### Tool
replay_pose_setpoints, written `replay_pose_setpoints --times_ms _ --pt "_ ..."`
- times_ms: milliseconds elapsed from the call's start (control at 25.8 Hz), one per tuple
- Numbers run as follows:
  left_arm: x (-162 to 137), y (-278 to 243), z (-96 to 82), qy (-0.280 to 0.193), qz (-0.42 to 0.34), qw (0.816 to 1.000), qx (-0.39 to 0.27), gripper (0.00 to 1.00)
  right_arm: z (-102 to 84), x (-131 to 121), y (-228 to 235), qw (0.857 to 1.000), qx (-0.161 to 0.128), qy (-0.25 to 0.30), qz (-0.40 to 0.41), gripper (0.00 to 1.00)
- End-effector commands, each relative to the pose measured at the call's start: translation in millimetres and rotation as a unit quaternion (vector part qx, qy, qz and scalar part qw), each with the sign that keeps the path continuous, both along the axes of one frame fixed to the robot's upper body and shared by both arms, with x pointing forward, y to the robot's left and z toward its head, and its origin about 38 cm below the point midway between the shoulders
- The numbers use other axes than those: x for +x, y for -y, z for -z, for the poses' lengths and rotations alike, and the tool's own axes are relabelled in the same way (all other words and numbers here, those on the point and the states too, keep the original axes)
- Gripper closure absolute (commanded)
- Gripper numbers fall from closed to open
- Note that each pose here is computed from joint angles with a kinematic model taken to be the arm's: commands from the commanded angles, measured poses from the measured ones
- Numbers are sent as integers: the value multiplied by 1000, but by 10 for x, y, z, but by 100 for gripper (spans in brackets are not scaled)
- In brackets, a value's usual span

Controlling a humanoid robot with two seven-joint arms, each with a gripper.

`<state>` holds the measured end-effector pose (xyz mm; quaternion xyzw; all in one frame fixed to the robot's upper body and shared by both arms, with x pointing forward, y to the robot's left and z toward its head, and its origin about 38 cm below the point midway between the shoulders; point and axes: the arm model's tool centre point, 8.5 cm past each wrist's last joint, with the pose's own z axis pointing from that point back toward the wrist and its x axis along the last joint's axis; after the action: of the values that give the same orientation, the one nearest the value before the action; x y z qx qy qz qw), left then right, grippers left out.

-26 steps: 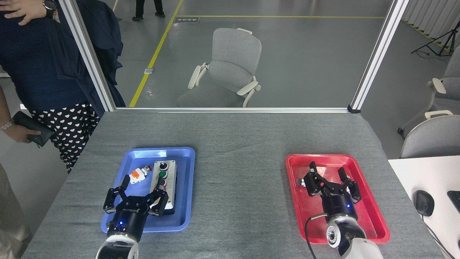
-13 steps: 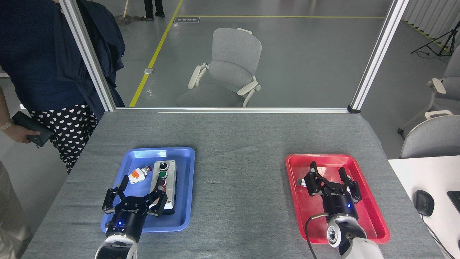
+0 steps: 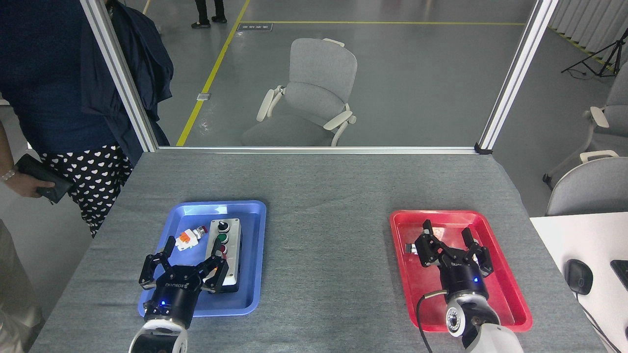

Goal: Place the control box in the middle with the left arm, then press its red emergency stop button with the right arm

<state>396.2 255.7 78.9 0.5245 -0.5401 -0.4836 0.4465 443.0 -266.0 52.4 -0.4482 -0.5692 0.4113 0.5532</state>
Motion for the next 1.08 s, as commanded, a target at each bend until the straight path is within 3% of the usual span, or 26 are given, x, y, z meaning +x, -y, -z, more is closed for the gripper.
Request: replay_pose_setpoints --times_ms 0,1045 --pt "-2 -1 -3 3 -1 1000 -2 1 -1 2 0 1000 0 0 0 1" --pt "-15 -13 11 -2 2 1000 -6 1 -3 2 -1 1000 0 1 0 1"
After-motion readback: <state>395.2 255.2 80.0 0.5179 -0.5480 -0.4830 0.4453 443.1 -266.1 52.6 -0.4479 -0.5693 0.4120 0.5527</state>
